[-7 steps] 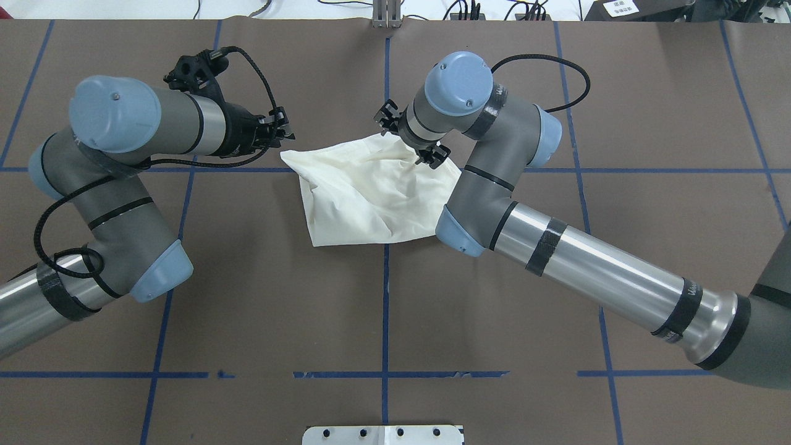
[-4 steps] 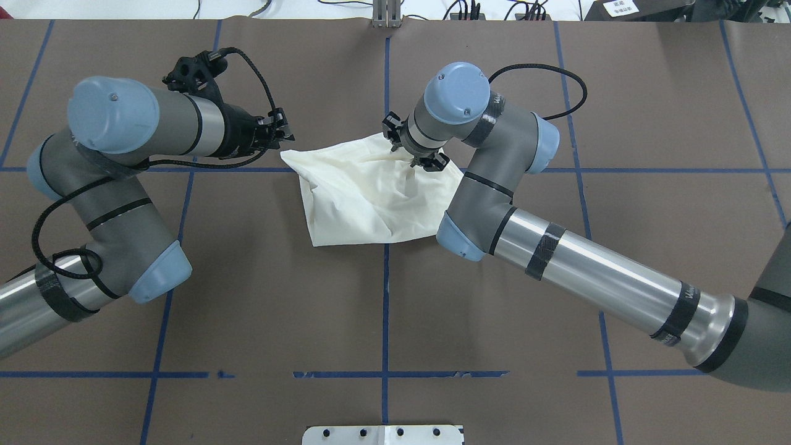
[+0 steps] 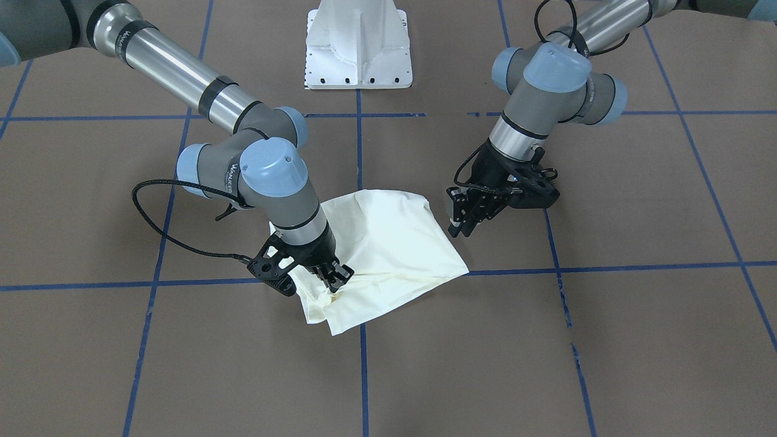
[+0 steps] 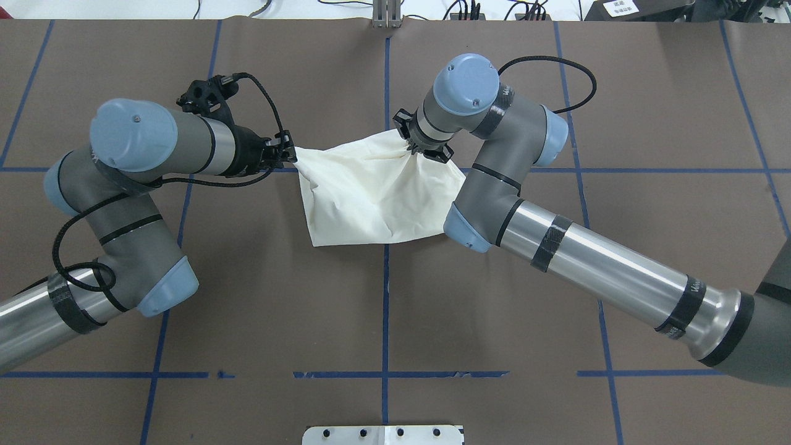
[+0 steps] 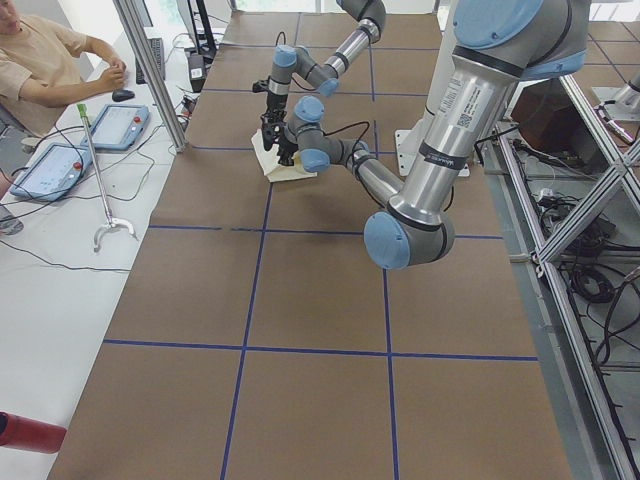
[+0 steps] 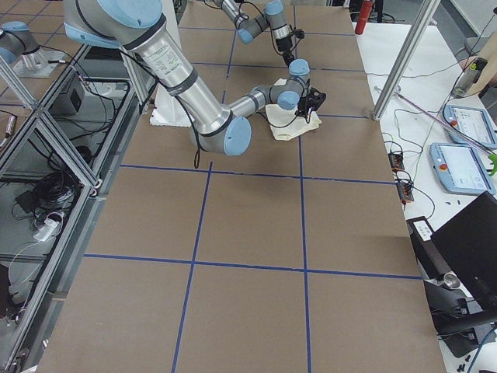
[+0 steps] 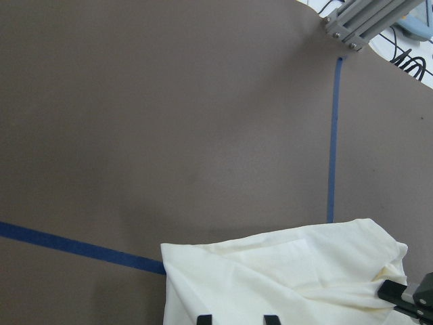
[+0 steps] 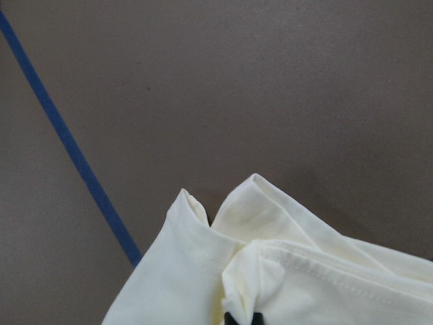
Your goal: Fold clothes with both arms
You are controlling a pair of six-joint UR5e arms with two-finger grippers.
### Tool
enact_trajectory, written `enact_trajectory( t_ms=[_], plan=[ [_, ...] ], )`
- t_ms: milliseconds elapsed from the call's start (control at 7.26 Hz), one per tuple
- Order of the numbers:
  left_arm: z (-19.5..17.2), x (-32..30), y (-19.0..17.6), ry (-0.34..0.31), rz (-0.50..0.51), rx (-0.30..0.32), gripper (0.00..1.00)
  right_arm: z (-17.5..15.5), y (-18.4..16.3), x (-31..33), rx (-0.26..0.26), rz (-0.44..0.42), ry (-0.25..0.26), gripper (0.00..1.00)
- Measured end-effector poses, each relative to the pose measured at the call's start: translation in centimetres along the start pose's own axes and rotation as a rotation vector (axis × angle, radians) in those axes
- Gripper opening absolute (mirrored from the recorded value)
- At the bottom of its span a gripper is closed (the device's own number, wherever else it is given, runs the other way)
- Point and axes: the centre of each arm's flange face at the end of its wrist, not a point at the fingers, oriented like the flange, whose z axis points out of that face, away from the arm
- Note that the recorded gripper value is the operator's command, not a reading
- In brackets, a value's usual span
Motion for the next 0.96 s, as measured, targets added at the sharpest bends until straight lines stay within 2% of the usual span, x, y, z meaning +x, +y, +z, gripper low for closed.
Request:
enact_trajectory(
  t_ms=[551, 827, 964],
  plan=[
    [1.4, -0.7, 6.0, -0.004, 0.044, -0.069, 0.32, 0.2, -0.8, 1.2, 0.004, 0.005, 0.008, 0.00],
    [1.2, 0.0, 8.3, 0.047, 0.138, -0.060, 0.32, 0.3, -0.9, 1.4, 0.004, 0.005, 0.010, 0.00],
    [0.7, -0.2, 8.6, 0.097, 0.225, -0.032, 0.45, 0.3, -0.9, 1.4, 0.004, 0.005, 0.010, 0.00]
  ],
)
